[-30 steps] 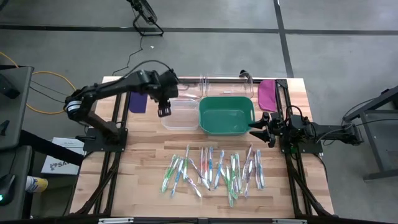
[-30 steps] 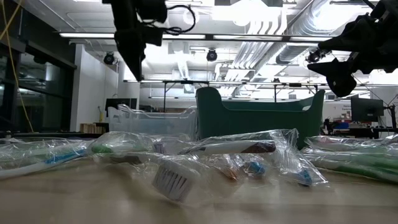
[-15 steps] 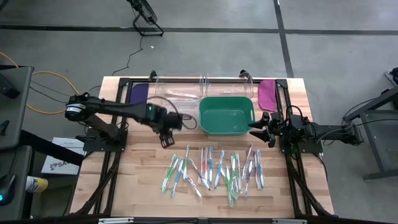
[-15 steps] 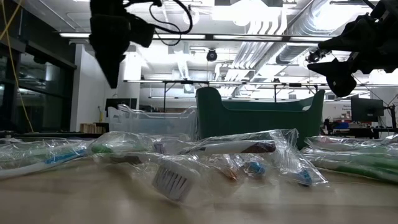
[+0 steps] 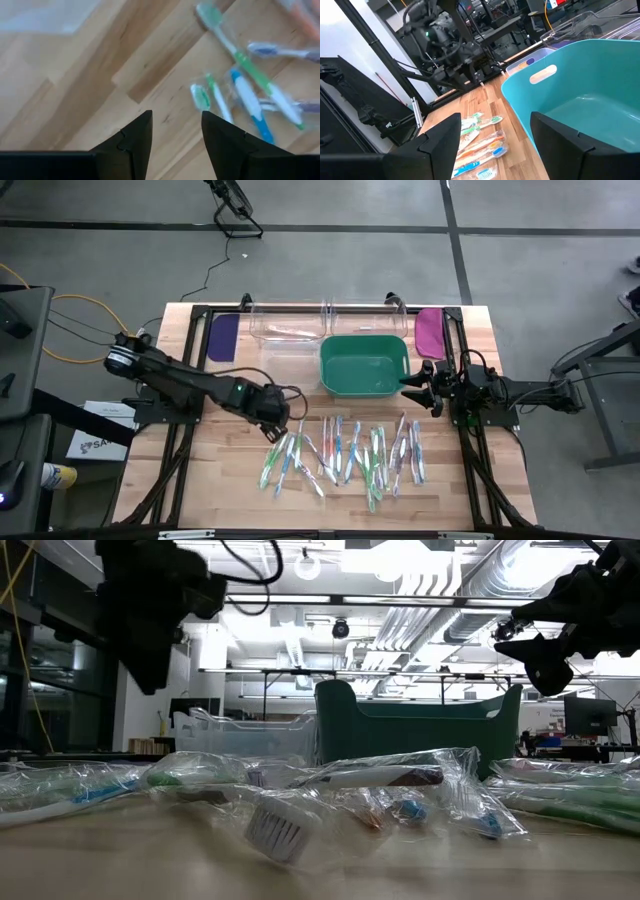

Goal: Pick & Place Toothbrushes
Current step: Put the green toothbrush into the white bin

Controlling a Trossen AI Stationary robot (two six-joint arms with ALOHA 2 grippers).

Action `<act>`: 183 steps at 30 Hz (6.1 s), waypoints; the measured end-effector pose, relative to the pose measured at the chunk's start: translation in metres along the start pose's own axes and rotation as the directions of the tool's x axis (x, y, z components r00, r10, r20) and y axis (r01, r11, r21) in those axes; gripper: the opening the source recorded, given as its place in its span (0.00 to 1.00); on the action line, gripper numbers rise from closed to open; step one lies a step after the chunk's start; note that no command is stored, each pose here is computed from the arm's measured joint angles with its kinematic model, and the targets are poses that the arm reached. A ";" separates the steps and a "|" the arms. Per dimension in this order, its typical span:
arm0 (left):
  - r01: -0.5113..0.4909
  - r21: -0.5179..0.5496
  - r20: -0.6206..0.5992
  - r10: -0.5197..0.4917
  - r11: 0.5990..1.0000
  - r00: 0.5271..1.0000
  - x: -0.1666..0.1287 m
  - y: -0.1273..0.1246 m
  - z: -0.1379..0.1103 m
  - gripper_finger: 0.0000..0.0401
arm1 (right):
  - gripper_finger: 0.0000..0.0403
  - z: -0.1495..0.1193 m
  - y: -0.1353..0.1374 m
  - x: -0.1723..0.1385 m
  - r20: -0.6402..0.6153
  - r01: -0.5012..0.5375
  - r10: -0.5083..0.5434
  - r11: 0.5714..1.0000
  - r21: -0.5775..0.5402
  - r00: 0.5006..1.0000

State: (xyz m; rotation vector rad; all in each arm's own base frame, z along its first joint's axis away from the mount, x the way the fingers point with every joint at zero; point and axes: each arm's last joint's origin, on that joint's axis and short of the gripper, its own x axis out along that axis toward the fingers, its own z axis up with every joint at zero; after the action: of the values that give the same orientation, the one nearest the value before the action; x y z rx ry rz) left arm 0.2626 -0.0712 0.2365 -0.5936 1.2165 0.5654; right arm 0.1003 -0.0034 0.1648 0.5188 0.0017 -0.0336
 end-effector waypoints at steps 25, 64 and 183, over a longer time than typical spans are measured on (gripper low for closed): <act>0.011 0.120 0.017 -0.013 0.993 1.000 0.053 -0.032 0.003 0.41 | 0.58 0.000 0.000 0.000 0.000 0.000 0.000 1.000 0.000 1.000; -0.071 0.030 -0.068 0.073 0.997 0.995 0.085 -0.022 -0.019 0.41 | 0.58 -0.001 0.000 0.000 -0.008 0.004 -0.004 1.000 0.000 1.000; -0.148 0.540 0.234 0.021 0.828 0.972 0.005 0.077 0.192 0.01 | 0.58 0.000 0.000 0.000 -0.005 0.002 -0.002 1.000 0.000 1.000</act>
State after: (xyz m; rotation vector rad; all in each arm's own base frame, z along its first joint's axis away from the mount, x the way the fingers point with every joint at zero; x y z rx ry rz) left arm 0.3426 0.1176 0.2686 0.0230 1.1291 0.3117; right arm 0.1006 -0.0034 0.1645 0.5189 0.0070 -0.0346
